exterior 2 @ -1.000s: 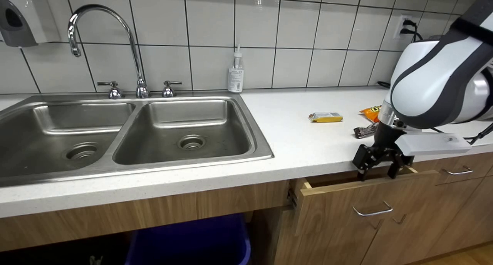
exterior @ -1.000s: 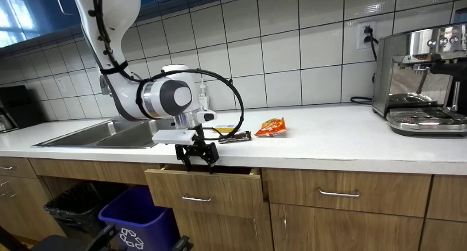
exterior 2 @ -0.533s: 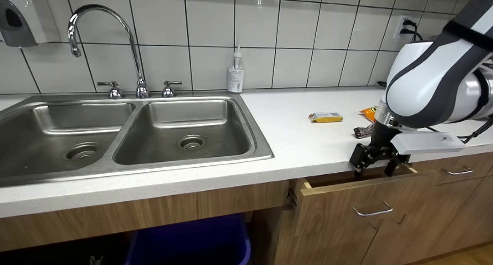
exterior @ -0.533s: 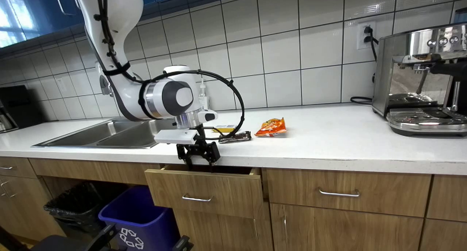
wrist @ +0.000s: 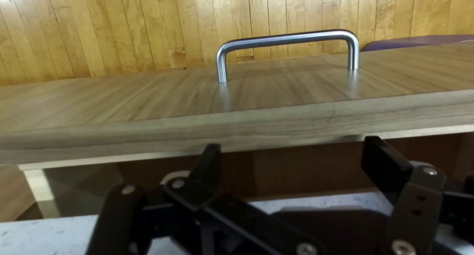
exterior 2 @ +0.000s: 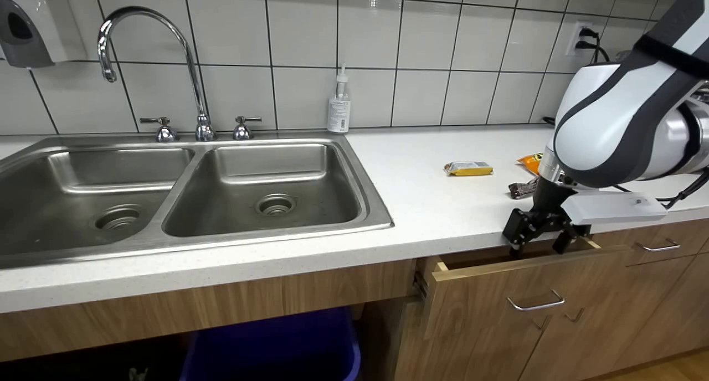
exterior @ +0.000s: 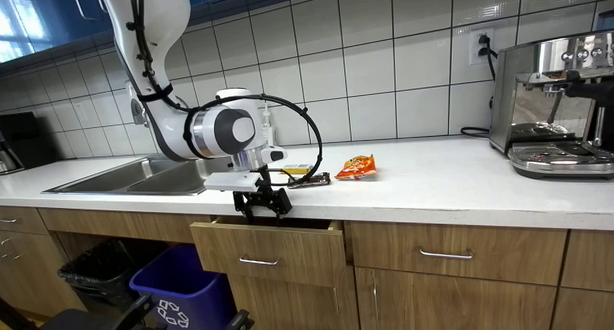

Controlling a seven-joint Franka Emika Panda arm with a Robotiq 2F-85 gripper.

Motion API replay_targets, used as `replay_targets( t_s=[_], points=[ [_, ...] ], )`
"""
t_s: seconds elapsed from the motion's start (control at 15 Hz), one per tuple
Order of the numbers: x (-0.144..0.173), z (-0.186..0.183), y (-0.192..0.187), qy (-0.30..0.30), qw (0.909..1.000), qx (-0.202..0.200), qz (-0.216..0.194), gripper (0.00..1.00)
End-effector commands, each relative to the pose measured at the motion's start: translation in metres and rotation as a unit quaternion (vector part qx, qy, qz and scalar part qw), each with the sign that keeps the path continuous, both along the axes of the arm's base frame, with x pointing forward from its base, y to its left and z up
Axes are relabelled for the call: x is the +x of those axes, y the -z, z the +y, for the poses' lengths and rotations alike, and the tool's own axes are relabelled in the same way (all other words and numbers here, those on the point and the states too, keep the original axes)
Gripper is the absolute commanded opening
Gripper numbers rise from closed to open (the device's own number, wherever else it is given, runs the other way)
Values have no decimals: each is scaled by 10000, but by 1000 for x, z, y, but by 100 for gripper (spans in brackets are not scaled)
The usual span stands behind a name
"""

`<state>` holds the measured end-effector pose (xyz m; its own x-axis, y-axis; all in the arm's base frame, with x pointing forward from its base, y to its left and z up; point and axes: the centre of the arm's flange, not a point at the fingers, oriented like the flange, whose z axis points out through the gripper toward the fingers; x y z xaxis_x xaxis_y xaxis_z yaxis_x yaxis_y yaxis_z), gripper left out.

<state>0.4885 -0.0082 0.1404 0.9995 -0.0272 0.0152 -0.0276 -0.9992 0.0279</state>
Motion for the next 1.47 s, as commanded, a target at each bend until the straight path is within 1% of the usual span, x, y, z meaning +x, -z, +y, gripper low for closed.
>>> replay_targets(
  t_s=[0.0,0.47,1.4],
  points=[
    [17,5,3,70,9998,9,-209,100],
    [19,7,2,46,9995,13,-300,100],
    [-2,5,-8,-315,9989,-200,268,100]
  ],
)
